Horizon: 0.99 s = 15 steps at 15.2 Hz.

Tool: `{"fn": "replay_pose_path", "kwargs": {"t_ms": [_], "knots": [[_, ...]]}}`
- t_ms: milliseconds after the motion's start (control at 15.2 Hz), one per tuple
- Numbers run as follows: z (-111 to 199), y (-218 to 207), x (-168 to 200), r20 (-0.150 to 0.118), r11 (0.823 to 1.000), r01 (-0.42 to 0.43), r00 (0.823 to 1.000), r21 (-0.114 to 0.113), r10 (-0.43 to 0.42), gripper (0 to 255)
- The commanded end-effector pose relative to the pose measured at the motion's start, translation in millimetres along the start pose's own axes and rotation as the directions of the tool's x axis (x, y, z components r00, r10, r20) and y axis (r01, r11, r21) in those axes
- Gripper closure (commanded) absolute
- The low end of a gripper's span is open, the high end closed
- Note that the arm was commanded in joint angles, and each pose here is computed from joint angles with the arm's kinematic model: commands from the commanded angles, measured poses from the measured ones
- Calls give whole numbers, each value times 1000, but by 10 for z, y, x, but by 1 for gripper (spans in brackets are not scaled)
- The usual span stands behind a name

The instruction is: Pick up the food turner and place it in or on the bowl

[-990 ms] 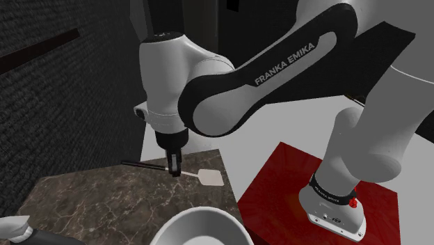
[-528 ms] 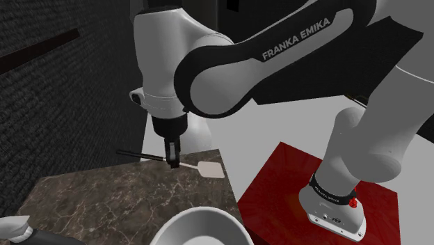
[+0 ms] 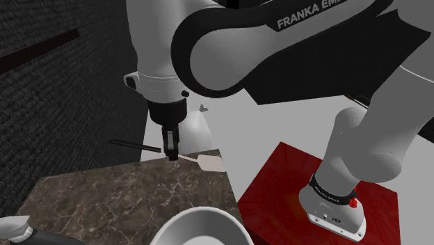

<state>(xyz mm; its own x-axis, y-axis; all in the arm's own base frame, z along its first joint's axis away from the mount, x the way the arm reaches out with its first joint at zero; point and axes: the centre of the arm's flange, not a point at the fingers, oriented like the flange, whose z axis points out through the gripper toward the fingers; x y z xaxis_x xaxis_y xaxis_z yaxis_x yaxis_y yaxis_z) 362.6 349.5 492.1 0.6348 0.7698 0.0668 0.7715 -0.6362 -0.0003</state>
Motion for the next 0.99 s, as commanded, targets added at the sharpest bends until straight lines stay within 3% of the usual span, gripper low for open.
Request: {"fn": "replay_pose_path", "kwargs": {"t_ms": [0, 924], "knots": [[-33, -187, -22, 0, 1000, 0, 1000, 0, 0, 255], [-165, -2011, -292, 0, 1000, 0, 1000, 0, 0, 255]]}}
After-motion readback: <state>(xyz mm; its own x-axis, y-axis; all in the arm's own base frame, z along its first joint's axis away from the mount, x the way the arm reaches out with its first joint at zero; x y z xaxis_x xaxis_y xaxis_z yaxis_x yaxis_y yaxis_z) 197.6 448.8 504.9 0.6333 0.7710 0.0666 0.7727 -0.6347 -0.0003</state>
